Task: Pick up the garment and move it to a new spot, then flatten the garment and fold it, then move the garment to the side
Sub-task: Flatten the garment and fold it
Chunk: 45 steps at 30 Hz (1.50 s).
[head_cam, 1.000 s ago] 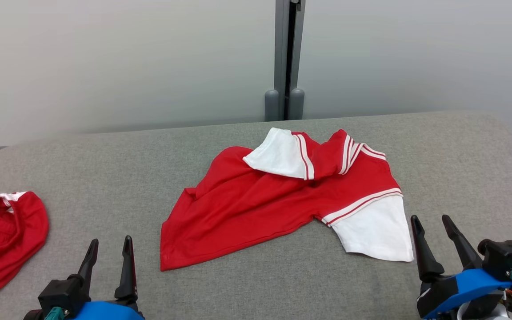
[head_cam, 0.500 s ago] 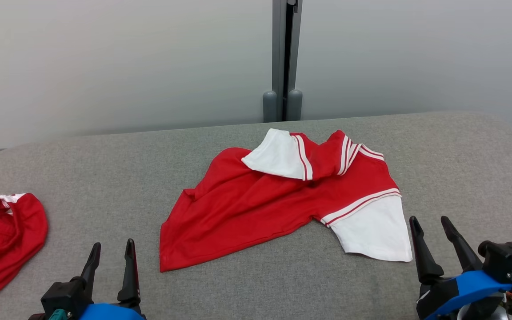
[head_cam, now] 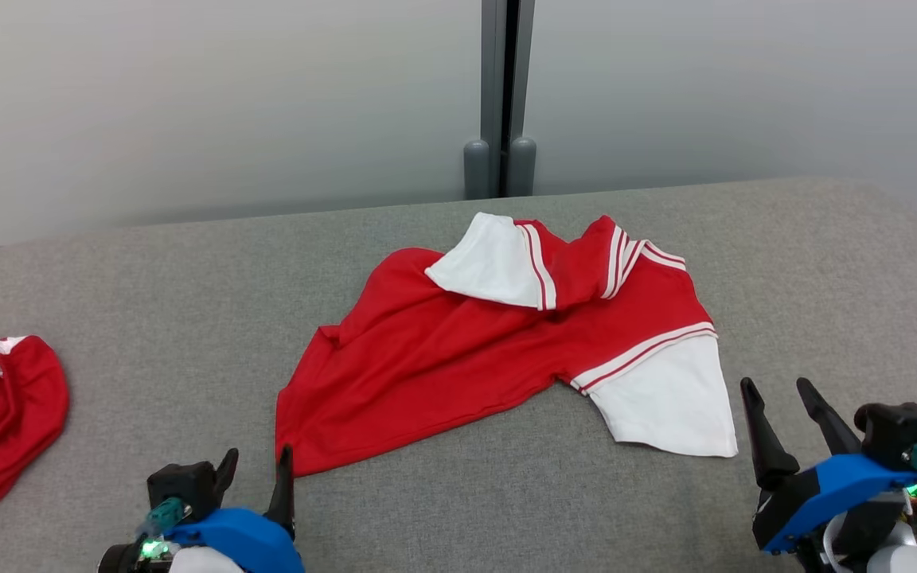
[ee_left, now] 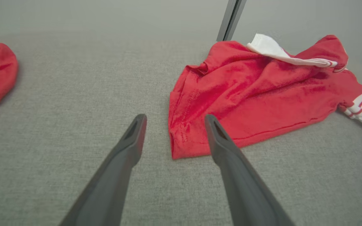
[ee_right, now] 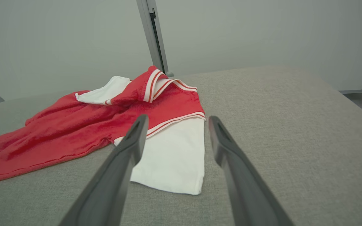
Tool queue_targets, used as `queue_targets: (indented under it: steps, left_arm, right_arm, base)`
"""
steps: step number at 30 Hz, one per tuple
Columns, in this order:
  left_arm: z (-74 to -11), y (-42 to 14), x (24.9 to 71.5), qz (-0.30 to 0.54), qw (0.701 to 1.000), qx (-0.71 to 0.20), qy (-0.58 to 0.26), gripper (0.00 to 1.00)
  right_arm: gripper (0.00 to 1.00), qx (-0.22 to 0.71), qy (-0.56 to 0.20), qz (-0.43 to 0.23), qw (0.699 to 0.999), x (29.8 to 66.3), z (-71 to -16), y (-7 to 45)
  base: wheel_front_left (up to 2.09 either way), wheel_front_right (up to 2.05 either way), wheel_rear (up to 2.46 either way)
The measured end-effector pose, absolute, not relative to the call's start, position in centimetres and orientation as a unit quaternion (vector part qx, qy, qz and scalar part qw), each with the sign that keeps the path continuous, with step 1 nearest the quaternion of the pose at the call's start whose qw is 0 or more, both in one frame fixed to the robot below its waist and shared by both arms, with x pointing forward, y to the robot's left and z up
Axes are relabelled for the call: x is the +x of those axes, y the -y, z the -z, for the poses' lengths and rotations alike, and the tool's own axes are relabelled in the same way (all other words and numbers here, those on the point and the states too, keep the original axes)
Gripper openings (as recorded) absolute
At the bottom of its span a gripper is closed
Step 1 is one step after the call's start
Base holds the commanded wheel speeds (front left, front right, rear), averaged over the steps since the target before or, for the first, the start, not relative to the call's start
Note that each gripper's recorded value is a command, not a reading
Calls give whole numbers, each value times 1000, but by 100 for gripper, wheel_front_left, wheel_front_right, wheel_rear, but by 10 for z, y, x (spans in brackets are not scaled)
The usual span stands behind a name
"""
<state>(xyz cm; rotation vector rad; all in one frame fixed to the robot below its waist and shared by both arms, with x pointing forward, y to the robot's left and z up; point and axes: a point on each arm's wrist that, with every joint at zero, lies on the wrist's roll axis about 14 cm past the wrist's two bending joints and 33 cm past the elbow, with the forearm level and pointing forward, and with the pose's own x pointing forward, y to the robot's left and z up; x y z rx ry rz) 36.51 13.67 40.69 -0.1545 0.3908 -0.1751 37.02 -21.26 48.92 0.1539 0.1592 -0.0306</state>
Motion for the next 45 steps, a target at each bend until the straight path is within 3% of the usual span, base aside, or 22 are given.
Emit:
queue_targets:
  steps: [10,25,26,27,28,29,36,45]
  left_arm:
    - [-354,-133,374,70,953,-48,-290,100]
    - [-339,-131,387,65,950,-51,-300,100]
    - [-337,-131,387,68,949,-53,-303,89]
    - [-337,-131,387,68,949,-53,-303,40]
    - [-337,-129,387,71,948,-54,-305,8]
    - [-337,-130,387,72,948,-54,-306,0]
    - [-349,-124,386,81,956,-77,-271,0]
    - [-431,-116,414,85,970,-185,-130,0]
  right_arm:
    - [100,70,-188,25,979,381,-428,215]
    - [100,81,-274,32,958,385,-367,211]
    - [52,77,-282,26,956,389,-364,208]
    - [0,77,-282,26,956,389,-364,208]
    - [0,73,-283,22,956,391,-363,206]
    - [0,70,-286,18,956,392,-362,204]
    - [0,84,-232,17,969,401,-381,200]
    - [0,92,-79,31,992,416,-467,216]
  base:
    - [0,0,0]
    - [0,0,0]
    - [0,0,0]
    - [0,0,0]
    - [0,0,0]
    - [0,0,0]
    - [0,0,0]
    - [0,0,0]
